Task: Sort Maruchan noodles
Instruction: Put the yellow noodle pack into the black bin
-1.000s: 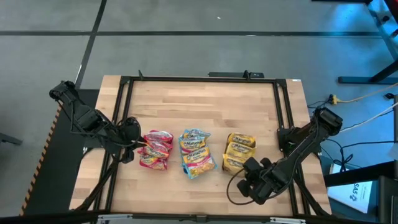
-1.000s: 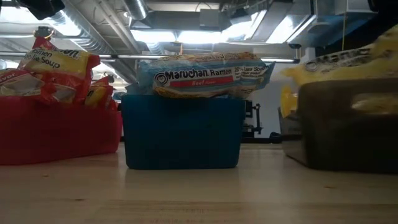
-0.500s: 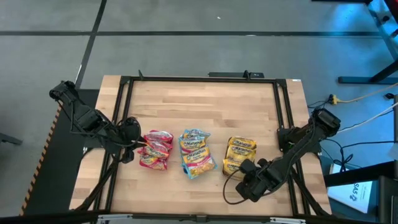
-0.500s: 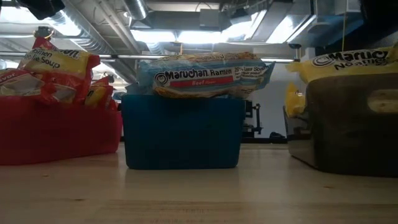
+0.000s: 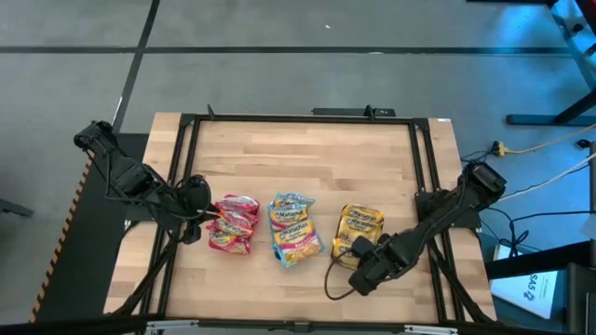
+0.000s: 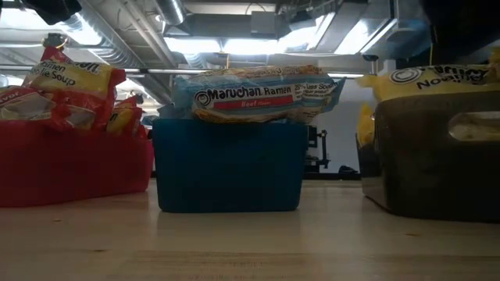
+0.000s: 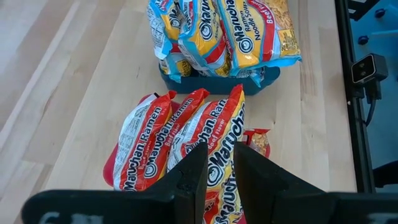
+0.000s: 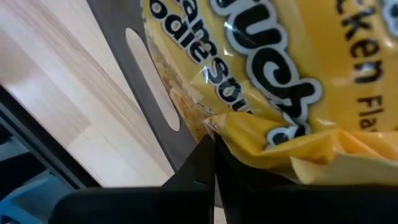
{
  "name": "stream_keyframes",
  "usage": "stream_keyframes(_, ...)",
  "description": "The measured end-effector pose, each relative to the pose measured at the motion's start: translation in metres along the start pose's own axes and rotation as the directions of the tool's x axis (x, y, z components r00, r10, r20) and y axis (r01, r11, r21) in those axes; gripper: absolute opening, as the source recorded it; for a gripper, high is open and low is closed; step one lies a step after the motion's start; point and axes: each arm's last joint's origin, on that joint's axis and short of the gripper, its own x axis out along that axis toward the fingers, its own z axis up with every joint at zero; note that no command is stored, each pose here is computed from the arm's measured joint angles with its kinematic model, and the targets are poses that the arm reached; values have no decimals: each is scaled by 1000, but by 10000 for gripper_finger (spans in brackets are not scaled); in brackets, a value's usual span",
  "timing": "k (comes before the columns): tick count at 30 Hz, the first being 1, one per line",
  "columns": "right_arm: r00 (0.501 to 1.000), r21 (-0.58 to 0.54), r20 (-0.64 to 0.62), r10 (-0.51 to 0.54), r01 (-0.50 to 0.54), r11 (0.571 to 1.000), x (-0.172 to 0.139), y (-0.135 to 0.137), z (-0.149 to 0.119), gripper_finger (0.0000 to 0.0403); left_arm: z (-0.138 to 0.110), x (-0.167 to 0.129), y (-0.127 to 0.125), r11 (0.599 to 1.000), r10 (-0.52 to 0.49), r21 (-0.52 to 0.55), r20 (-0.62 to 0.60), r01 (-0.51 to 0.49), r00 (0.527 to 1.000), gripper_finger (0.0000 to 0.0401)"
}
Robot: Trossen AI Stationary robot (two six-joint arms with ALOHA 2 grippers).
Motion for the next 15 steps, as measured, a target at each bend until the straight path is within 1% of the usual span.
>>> stream_keyframes(15, 997, 6, -70, 14, -14, 1000, 0, 0, -2, 87, 0, 0, 0, 1000, 0, 8, -1, 0, 1000, 71)
